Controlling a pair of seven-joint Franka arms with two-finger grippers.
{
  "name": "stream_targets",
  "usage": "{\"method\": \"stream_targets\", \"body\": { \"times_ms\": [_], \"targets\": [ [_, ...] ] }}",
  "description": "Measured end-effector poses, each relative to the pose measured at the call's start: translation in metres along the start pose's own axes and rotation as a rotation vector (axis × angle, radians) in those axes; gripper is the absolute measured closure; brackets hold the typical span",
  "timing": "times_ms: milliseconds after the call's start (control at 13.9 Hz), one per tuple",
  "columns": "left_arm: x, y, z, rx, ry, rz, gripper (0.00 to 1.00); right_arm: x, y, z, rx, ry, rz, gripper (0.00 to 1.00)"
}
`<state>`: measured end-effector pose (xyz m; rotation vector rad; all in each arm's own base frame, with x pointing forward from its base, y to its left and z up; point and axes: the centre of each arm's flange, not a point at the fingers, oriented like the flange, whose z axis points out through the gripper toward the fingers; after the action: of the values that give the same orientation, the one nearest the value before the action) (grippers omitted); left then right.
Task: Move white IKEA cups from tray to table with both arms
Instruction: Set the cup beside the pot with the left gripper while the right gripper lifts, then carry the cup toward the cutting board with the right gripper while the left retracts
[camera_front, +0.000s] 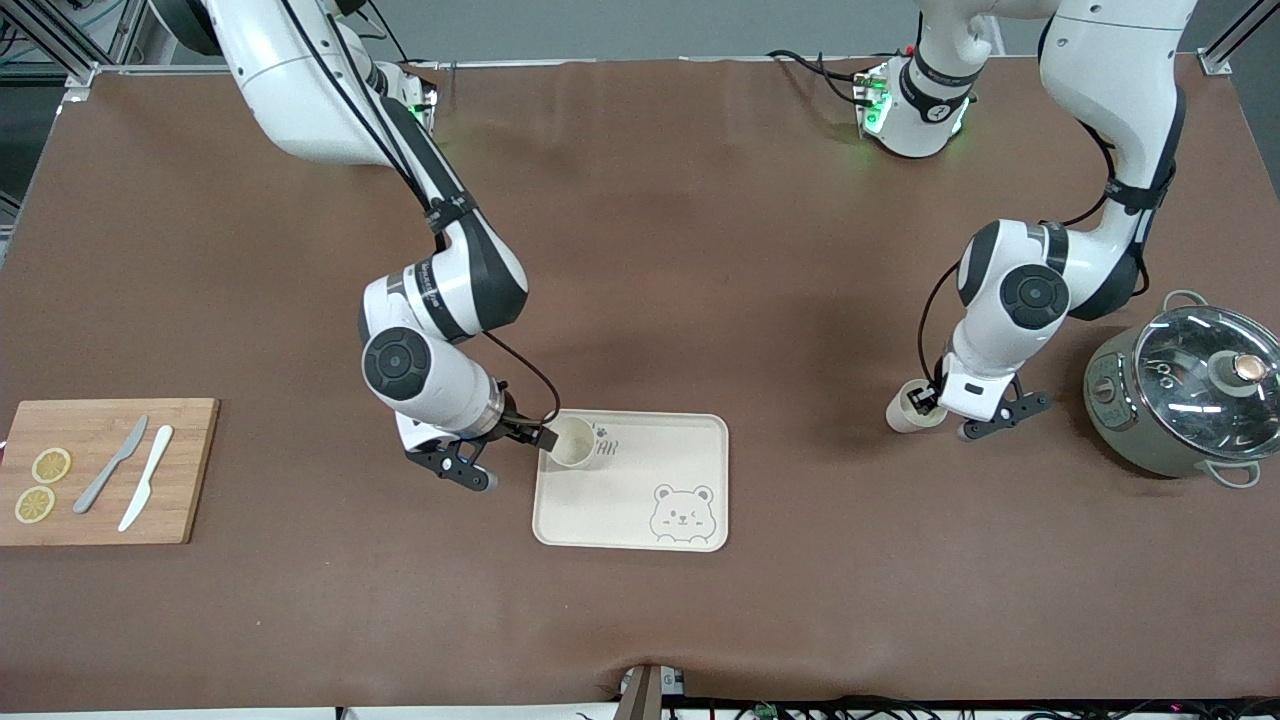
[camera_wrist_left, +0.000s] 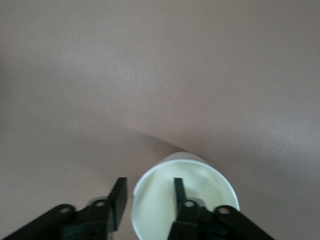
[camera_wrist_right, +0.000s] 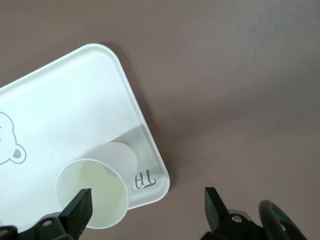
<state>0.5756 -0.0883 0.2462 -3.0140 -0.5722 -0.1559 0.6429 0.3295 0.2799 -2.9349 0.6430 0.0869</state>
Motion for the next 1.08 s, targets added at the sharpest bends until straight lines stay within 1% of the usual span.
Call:
{"method": "stream_targets", "body": {
  "times_ms": [72, 144, 215, 287, 359, 431, 502, 574, 646, 789, 861, 933, 1077],
  "targets": [
    [0.004, 0.0, -0.009, -0.009, 0.016, -0.003, 0.39, -0.006, -0.006, 0.007, 0.002, 0.004, 0.006, 0.11],
    [0.008, 0.001, -0.022, -0.019, 0.034, -0.007, 0.28, -0.012, -0.011, 0.014, 0.003, 0.007, 0.015, 0.11],
    [0.013, 0.001, -0.036, -0.025, 0.049, -0.01, 0.19, -0.016, -0.015, 0.021, 0.008, 0.013, 0.021, 0.18],
    [0.018, 0.001, -0.051, -0.018, 0.049, -0.014, 0.07, -0.017, -0.018, 0.026, 0.014, 0.021, 0.027, 0.28],
    [0.024, 0.001, -0.067, -0.003, 0.039, -0.018, 0.0, -0.017, -0.018, 0.03, 0.017, 0.024, 0.028, 0.38],
    [0.03, 0.001, -0.081, 0.012, 0.028, -0.02, 0.0, -0.018, -0.018, 0.035, 0.015, 0.024, 0.028, 0.51],
    [0.036, 0.001, -0.094, 0.024, 0.02, -0.014, 0.0, -0.018, -0.018, 0.039, 0.011, 0.022, 0.027, 0.6],
    [0.041, 0.002, -0.102, 0.031, 0.016, -0.011, 0.0, -0.019, -0.018, 0.041, 0.009, 0.021, 0.026, 0.68],
    [0.044, 0.003, -0.108, 0.035, 0.014, -0.008, 0.0, -0.019, -0.018, 0.042, 0.008, 0.021, 0.026, 0.69],
    [0.047, 0.003, -0.114, 0.033, 0.019, 0.011, 0.0, -0.018, -0.02, 0.04, 0.013, 0.024, 0.025, 0.9],
    [0.05, 0.003, -0.117, 0.033, 0.022, 0.022, 0.0, -0.017, -0.021, 0.037, 0.018, 0.03, 0.026, 0.9],
    [0.053, 0.001, -0.12, 0.036, 0.02, 0.031, 0.0, -0.014, -0.023, 0.031, 0.025, 0.036, 0.026, 0.96],
    [0.064, -0.008, -0.129, 0.039, 0.022, 0.046, 0.0, -0.01, -0.027, 0.014, 0.027, 0.035, 0.025, 0.97]
  ]
}}
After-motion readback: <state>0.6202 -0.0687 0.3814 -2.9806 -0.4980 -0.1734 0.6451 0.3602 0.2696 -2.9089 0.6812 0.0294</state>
